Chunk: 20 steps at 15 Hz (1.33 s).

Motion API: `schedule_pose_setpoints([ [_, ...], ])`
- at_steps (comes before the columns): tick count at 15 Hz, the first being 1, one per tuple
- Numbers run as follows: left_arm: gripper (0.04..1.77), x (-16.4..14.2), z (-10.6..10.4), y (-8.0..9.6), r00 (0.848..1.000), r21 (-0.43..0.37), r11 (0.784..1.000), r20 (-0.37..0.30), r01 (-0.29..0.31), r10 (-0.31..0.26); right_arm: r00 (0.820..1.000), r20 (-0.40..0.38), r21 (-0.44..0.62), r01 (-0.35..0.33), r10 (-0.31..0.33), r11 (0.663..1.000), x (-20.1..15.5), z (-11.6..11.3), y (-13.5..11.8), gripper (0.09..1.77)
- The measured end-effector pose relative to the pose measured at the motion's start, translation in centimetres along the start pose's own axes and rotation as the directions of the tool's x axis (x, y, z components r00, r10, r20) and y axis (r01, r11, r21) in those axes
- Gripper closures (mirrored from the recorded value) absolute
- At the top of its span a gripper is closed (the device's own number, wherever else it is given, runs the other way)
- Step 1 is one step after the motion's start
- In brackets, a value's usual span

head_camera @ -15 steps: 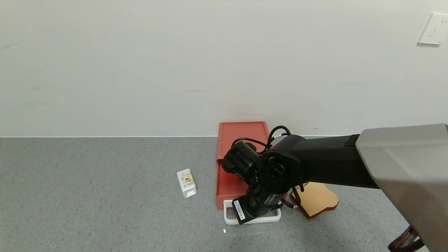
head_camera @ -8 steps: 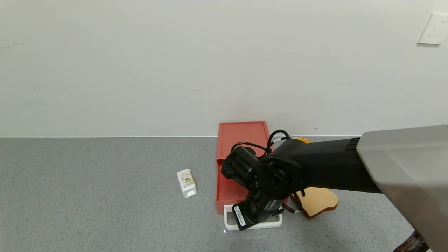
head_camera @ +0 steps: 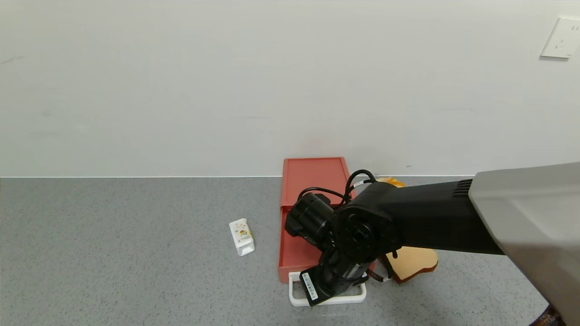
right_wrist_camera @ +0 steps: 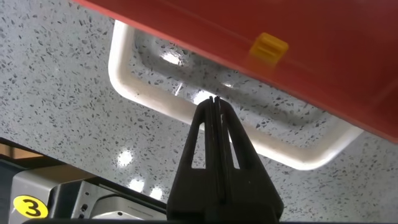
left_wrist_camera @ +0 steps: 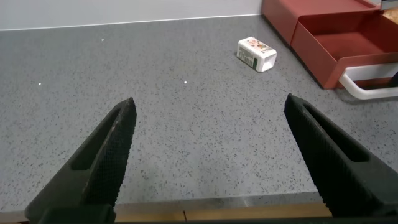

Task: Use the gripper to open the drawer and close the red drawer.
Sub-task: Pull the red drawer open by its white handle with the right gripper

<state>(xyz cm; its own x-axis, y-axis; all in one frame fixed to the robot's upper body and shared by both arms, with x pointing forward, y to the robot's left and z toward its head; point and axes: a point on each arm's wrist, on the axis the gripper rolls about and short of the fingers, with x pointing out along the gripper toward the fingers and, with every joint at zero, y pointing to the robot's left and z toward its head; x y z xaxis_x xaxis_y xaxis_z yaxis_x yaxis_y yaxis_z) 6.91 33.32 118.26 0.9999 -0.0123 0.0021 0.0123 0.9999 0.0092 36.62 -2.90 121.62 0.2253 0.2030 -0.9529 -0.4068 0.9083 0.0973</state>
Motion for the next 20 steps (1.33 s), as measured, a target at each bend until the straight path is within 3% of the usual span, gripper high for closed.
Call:
schedule_pose_setpoints([
  [15,0.09,0.0,0.0,0.0,1.0,0.0,1.0,0.0,0.0,0.0,1.0,-0.008,-0.014,-0.007,0.007,1.0,-0.7,-0.9,0.6,1.74],
  [20,0.09,0.0,0.0,0.0,1.0,0.0,1.0,0.0,0.001,-0.001,0.999,0.04,-0.02,-0.03,0.031,0.999,-3.9,-1.1,0.3,1.74],
])
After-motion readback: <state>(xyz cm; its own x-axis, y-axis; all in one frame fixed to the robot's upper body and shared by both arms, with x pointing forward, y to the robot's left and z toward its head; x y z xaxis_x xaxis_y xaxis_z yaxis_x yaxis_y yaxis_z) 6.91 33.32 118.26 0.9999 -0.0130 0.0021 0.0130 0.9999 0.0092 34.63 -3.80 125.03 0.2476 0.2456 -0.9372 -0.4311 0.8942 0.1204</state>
